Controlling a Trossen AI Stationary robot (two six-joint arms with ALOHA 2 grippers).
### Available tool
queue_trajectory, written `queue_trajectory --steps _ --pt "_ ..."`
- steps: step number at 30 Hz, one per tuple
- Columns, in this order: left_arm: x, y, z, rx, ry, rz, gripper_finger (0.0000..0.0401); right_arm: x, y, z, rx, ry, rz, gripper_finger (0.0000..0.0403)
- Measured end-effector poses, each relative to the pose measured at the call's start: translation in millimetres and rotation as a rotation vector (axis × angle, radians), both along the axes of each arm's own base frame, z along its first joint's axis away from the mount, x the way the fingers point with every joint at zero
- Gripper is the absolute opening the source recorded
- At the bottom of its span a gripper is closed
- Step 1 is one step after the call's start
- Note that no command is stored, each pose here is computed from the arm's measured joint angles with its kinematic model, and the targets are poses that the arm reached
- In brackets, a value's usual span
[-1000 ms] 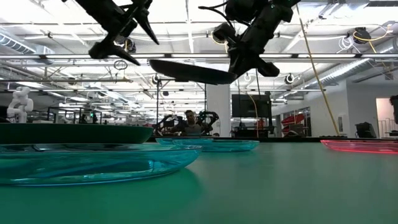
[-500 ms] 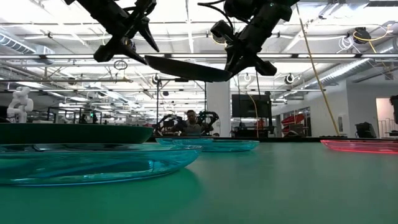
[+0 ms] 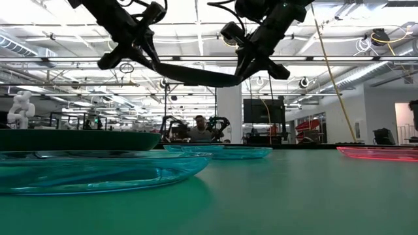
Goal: Stack plastic plates
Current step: Stack the black plate on top of the pink plate
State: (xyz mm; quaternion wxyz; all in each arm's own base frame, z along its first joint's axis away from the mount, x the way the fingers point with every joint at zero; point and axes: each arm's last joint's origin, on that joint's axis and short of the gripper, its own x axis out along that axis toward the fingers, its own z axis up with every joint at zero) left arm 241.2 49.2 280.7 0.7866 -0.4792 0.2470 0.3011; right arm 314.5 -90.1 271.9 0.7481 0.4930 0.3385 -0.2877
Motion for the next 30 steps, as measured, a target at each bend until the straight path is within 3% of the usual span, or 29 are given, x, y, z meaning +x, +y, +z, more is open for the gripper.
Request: queue_trajectory --steps 8,13,25,30 --pt "1 1 -6 0.003 0.042 0.011 0.0017 0 0 1 -0.001 -0.005 0.004 0.0013" --pt "-2 0 -8 -0.007 0.081 0.011 0.0016 2 1 2 0.012 -0.027 0.019 0.0033" --pt "-25 -8 -1 -0.1 0.141 -0.077 0.0012 -2 4 -1 0.067 0.003 0.11 0.023" --pt "-40 -12 7 -0.111 0.147 -0.14 0.0012 -3 5 -1 0.052 0.025 0.16 0.0284"
